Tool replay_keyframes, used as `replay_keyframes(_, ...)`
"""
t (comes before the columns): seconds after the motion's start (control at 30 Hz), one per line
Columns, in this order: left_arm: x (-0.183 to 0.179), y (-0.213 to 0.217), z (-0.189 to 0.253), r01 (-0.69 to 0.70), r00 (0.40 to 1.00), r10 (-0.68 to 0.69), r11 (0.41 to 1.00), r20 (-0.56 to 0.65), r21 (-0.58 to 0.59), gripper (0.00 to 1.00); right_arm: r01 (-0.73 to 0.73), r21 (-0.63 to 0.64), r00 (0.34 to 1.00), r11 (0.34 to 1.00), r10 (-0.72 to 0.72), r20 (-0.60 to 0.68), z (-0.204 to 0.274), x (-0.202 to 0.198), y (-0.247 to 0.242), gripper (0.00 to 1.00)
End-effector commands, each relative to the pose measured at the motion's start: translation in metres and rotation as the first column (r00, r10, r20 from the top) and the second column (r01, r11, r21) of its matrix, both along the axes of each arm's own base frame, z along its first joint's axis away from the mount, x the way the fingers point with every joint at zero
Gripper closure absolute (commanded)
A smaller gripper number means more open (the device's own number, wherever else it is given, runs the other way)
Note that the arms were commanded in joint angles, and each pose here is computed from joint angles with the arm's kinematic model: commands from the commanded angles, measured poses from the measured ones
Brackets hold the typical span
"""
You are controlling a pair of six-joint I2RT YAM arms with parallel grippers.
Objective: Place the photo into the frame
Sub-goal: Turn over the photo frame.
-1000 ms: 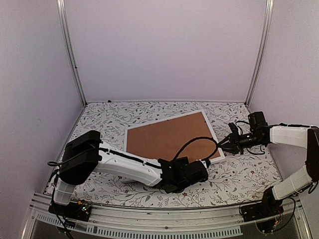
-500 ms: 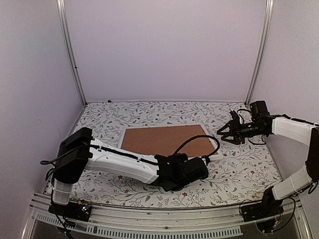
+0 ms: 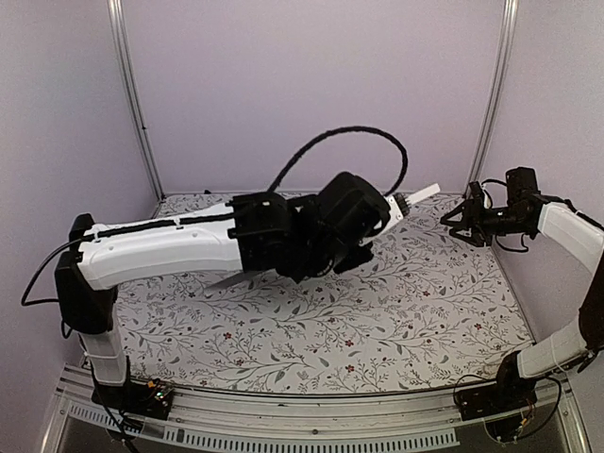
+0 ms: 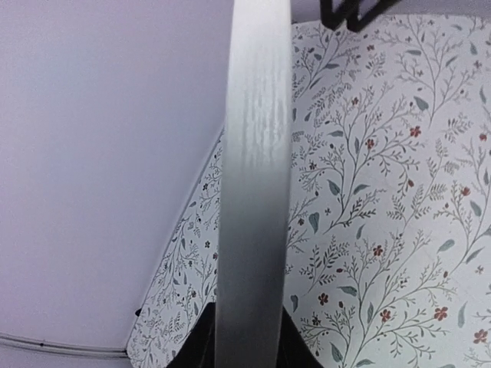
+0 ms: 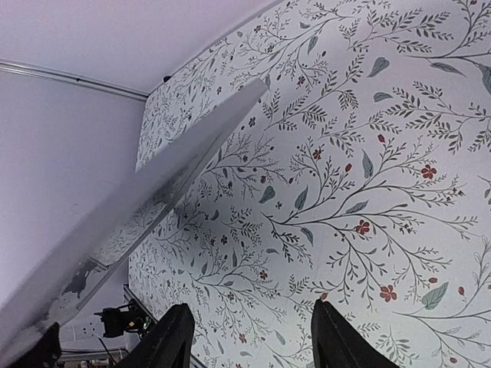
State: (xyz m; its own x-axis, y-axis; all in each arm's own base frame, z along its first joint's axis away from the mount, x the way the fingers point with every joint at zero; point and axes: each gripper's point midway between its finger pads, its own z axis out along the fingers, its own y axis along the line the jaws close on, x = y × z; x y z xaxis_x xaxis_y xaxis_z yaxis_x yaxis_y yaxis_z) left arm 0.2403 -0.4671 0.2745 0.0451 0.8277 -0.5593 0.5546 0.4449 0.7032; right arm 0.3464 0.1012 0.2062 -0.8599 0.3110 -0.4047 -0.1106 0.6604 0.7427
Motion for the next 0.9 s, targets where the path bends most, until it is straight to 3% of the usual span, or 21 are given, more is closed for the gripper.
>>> replay_keyframes(0.0, 0.034, 0.033, 0.102, -0.078, 0.987, 0.017, 0.920, -0.160, -0.384, 1.00, -0.007, -0.021, 1.000, 1.000, 0.007, 0.006, 0.003, -0.004, -0.002, 0.44)
replay_keyframes(0.23, 0.064, 0.076, 0.157, -0.143, 0.941, -0.100, 0.749, -0.324, -0.647, 1.00, -0.005, -0.018, 1.000, 1.000, 0.004, -0.011, -0.011, -0.008, -0.002, 0.44)
replay_keyframes(0.5, 0.086, 0.137, 0.221, -0.189, 0.873, -0.330, 0.451, -0.360, -0.872, 1.00, -0.008, 0.002, 1.000, 1.000, 0.008, -0.019, -0.019, -0.011, 0.001, 0.44)
replay_keyframes(0.6, 0.101, 0.159, 0.222, -0.245, 0.844, -0.373, 0.373, -0.387, -0.895, 1.00, -0.009, 0.010, 1.000, 1.000, 0.009, -0.021, -0.022, -0.013, 0.001, 0.45)
replay_keyframes(0.87, 0.127, 0.163, 0.160, -0.430, 0.680, -0.565, 0.209, -0.467, -0.878, 1.00, -0.011, 0.019, 1.000, 1.000, 0.011, -0.028, -0.027, -0.016, 0.002, 0.45)
